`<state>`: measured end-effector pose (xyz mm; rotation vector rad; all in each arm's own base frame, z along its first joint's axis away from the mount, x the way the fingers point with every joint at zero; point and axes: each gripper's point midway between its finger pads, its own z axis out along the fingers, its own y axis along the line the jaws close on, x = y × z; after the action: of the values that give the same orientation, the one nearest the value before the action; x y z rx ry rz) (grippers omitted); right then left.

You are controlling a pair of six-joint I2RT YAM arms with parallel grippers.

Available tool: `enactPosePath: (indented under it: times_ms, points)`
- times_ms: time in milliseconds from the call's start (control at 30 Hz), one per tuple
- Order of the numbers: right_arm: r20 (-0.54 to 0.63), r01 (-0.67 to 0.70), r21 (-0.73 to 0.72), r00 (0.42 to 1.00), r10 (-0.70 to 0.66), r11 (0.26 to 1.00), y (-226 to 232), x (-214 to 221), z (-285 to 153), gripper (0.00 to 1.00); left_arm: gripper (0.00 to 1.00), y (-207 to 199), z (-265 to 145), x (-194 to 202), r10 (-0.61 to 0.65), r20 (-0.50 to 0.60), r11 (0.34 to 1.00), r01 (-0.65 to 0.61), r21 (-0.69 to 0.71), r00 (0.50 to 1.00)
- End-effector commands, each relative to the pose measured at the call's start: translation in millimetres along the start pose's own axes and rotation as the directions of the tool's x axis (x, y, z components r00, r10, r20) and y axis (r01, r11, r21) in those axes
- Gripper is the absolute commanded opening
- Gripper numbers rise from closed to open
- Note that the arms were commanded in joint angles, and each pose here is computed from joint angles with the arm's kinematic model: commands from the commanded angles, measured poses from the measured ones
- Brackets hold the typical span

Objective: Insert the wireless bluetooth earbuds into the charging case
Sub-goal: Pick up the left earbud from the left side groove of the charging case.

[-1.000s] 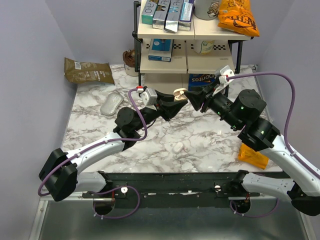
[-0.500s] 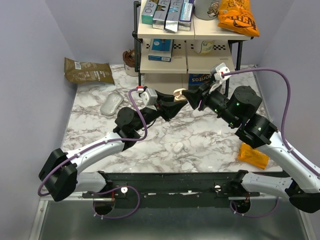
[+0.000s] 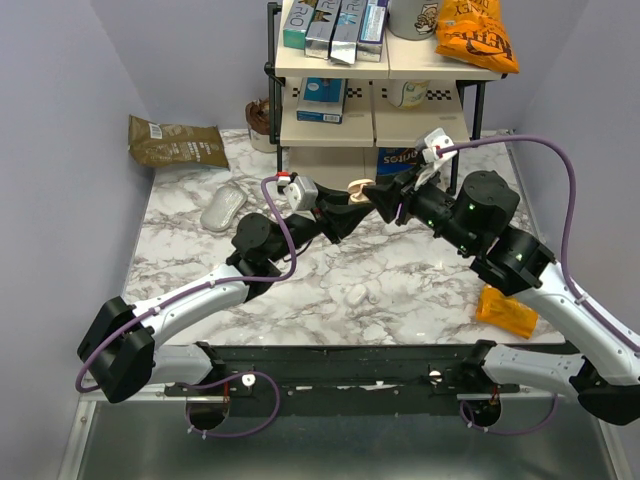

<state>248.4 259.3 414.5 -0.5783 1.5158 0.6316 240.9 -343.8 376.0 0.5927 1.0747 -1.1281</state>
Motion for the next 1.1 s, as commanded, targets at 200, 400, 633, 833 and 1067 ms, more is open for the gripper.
enactPosePath:
  times_ms: [200, 400, 633, 833, 1067]
  points:
    - [-0.033, 0.012, -0.030, 0.999, -0.013, 0.999, 6.0, -2.2, 0.2, 0.39, 0.00, -6.4, 1.7, -18.0, 0.023, 0.040, 0.999, -0.024, 0.023, 0.999]
    - [-0.061, 0.011, -0.031, 0.998, -0.013, 0.999, 6.3, 4.5, 3.8, 0.35, 0.00, -8.2, 1.2, -19.4, 0.025, 0.043, 0.999, -0.026, 0.028, 0.999]
    - [-0.081, 0.010, -0.033, 0.997, -0.013, 0.999, 6.9, 8.7, 6.4, 0.35, 0.00, -7.7, 0.7, -20.2, 0.030, 0.043, 0.999, -0.031, 0.026, 0.999]
    - [-0.076, 0.013, -0.032, 0.997, -0.016, 0.999, 6.5, 7.2, 5.0, 0.17, 0.00, -7.2, 0.0, -18.6, 0.028, 0.041, 0.999, -0.029, 0.024, 0.999]
    - [-0.044, 0.019, -0.049, 0.999, -0.021, 0.999, 9.1, -1.5, 2.5, 0.01, 0.00, -8.4, 1.8, -17.0, 0.021, 0.034, 0.999, -0.022, 0.032, 0.999]
